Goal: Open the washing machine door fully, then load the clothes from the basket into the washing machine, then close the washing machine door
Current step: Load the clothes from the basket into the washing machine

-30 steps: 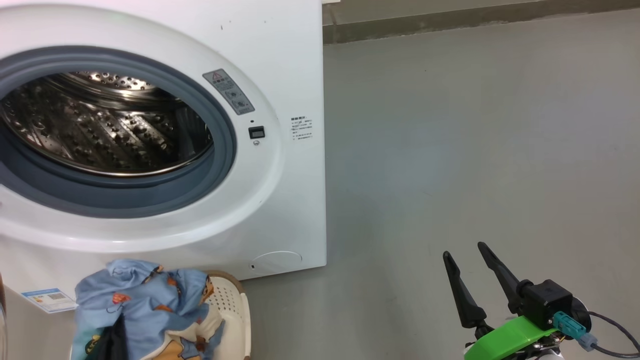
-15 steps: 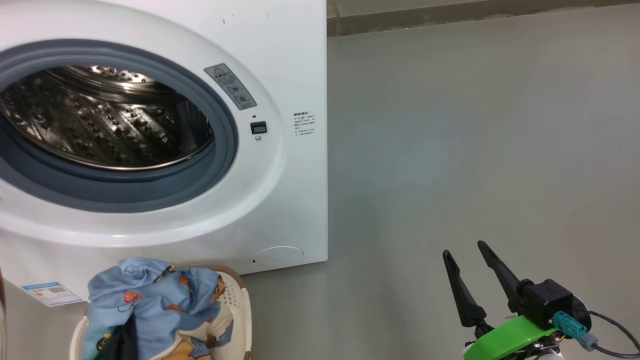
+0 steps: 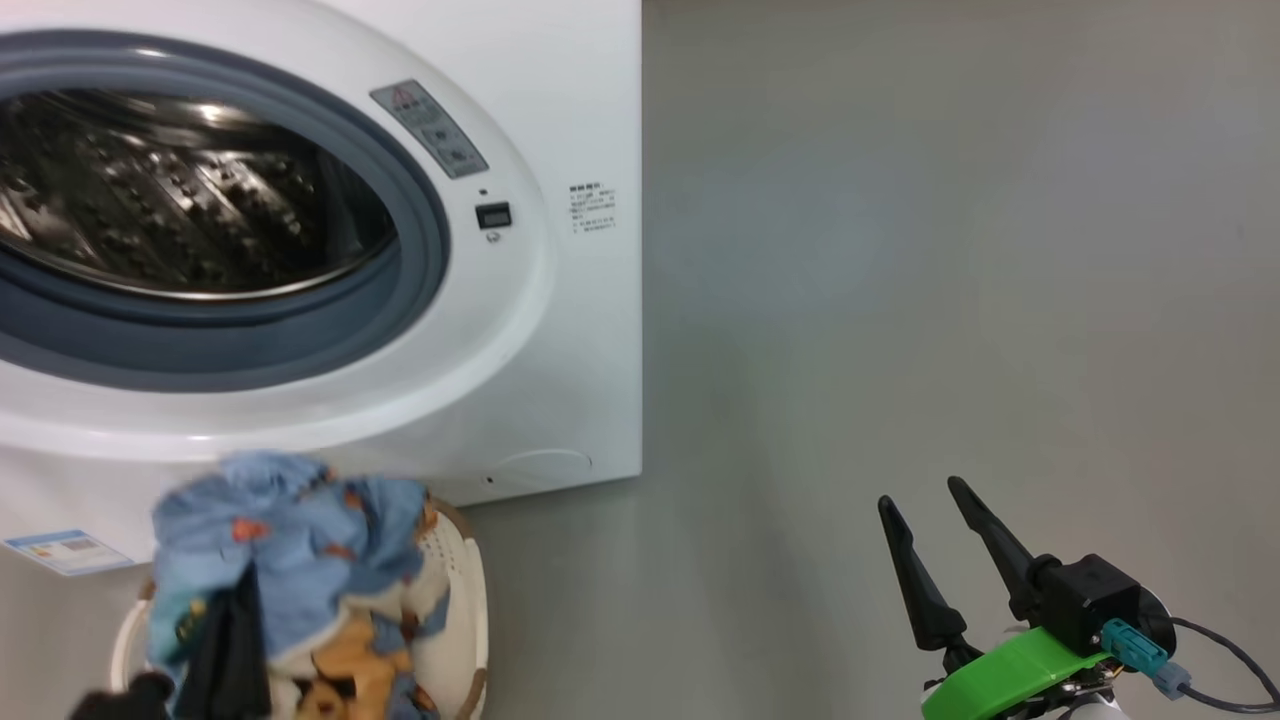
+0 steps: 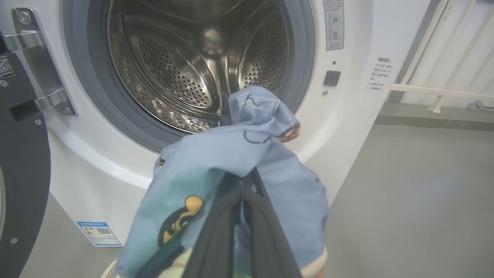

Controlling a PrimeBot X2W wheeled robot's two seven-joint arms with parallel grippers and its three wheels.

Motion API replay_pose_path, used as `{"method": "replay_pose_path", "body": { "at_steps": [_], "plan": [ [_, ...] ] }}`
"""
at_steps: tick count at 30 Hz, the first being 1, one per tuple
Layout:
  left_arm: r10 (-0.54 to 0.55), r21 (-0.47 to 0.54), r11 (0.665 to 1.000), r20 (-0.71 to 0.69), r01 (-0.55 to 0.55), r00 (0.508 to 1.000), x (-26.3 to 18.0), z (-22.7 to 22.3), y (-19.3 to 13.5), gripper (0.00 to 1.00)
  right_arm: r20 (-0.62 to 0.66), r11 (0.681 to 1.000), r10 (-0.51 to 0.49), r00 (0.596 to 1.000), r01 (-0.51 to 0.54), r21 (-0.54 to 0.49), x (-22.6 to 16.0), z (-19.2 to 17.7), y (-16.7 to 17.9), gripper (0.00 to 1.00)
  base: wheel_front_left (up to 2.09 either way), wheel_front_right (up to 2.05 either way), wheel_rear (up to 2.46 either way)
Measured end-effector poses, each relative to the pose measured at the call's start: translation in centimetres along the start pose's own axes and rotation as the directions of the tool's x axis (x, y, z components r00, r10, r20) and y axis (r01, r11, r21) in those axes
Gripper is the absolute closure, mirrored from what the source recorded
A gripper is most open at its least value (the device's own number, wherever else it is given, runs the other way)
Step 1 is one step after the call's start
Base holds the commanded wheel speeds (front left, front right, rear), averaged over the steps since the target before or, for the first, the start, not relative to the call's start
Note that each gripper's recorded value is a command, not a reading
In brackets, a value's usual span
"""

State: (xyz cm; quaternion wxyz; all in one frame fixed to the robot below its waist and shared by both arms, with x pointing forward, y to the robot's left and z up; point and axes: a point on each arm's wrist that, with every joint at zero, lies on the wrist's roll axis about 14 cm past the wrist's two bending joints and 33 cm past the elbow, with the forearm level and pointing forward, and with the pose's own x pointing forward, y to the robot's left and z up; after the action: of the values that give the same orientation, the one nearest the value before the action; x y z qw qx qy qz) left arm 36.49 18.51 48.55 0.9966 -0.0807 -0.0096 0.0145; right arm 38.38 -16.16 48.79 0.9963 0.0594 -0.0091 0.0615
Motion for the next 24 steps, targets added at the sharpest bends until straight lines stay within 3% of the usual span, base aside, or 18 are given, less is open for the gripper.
{"method": "replay_pose_path", "body": {
  "at_steps": [12, 24],
  "plan": [
    [-0.007, -0.029, 1.0, 0.079, 0.009, 0.997, 7.9, 1.1, -0.8, 1.0, -0.058, 1.0, -0.02, 0.998, 0.019, -0.018, 2.2, -2.2, -1.6, 0.0, 0.0, 0.0, 0.0],
    [-0.005, 0.007, 1.0, 0.147, 0.004, 0.989, 16.6, 1.2, -0.3, 1.0, -0.118, 0.999, -0.033, 0.993, 0.031, -0.022, 4.6, -5.1, -2.7, 0.0, 0.0, 0.0, 0.0]
  ]
}}
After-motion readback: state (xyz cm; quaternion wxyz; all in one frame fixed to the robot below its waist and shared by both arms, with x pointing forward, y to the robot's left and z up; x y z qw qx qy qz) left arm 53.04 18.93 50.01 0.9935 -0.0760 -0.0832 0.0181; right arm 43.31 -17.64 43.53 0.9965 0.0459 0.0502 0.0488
